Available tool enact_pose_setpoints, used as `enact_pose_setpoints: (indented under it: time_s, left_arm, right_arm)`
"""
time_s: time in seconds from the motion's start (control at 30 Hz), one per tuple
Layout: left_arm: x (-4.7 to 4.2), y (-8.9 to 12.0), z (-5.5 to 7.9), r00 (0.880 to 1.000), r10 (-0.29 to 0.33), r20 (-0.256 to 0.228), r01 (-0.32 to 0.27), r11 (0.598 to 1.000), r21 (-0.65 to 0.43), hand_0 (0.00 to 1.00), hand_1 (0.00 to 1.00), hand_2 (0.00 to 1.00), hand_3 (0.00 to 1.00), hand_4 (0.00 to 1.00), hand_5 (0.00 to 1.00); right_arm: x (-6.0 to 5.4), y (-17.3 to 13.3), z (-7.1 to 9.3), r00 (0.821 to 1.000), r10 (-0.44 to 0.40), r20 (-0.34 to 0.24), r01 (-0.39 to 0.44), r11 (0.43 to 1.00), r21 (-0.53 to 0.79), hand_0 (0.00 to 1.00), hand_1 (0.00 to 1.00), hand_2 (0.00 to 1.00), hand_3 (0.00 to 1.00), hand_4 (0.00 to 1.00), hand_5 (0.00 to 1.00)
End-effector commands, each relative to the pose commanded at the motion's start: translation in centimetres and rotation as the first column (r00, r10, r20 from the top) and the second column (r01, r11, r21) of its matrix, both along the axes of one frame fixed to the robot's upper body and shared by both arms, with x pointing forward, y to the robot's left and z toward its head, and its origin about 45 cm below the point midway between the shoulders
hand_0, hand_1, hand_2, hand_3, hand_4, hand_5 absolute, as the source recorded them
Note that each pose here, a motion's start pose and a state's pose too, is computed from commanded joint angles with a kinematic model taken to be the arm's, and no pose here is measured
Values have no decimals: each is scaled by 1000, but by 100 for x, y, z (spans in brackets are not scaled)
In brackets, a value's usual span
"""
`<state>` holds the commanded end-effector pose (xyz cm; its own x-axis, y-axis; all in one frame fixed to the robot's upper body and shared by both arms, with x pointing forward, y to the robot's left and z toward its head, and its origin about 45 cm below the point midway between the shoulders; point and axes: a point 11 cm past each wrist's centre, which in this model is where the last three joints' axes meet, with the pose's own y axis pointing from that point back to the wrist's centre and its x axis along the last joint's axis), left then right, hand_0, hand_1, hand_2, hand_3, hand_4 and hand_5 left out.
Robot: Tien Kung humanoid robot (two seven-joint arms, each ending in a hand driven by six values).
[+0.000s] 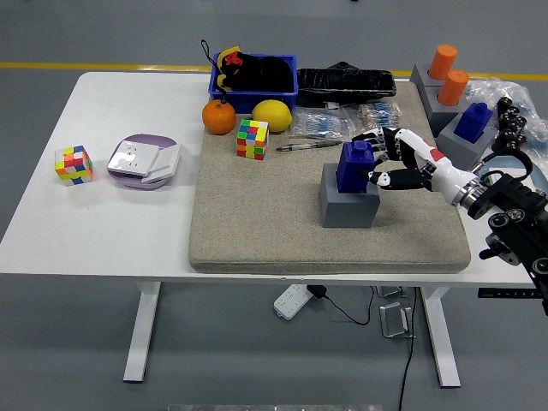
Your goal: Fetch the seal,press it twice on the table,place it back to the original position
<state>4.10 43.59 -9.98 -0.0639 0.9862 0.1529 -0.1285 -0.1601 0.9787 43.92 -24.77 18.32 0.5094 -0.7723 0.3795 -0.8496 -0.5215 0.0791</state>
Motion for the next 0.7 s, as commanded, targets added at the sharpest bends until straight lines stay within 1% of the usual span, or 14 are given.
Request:
enact_pose_setpoints:
  time_s: [0.23,0.7]
  left_arm:
    - [-14,4,-1,1000,0,-4,0,1000,1,847,830,804,859,856,471]
    - [-7,4,1,1000,-3,-4,3,1000,0,848,830,805,860,858,474]
  right_arm:
    - [-10,-13,-13,1000,2,-4,-2,1000,-4,451,381,404,442,512,2]
    - [-34,17,-60,1000,11,-15,-11,1000,-7,449,381,402,441,519,2]
